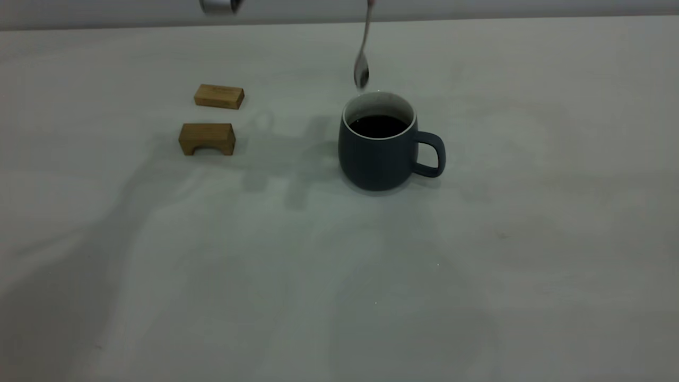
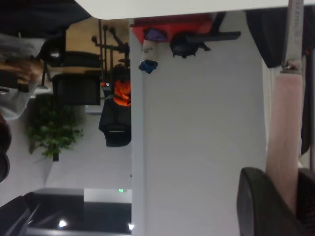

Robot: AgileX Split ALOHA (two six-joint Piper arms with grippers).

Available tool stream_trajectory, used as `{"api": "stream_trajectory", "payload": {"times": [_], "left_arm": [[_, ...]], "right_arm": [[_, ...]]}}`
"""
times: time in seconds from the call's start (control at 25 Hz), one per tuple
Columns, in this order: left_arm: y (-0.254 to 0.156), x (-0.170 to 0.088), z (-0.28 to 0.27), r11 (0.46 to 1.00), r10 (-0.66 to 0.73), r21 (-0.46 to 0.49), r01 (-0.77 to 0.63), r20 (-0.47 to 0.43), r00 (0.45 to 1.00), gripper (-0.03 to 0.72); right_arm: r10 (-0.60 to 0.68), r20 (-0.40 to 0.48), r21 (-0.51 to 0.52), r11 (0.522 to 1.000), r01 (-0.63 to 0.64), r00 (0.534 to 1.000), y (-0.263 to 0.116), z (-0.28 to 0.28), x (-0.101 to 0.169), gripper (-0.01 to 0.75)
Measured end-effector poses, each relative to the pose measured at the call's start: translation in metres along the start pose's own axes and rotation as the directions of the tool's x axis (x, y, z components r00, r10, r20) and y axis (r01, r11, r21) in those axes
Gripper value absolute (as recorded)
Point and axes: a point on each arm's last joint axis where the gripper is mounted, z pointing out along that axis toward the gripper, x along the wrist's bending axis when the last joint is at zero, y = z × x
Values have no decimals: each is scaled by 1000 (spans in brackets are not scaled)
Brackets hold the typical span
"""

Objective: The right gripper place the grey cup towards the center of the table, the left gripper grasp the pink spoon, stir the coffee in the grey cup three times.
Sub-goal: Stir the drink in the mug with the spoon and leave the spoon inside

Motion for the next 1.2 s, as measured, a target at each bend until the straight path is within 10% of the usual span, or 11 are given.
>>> {"api": "stream_trajectory", "payload": {"times": [0.68,1.2], "left_arm": [[73,-12,33,999,30,-41,-27,80,996,169],[79,-9,57,982,-135,142,123,73,988,169]], "right_arm": [[0,0,0,1000,0,1000,0,0,0,238],[0,0,0,1000,0,1000,0,0,0,238]]}}
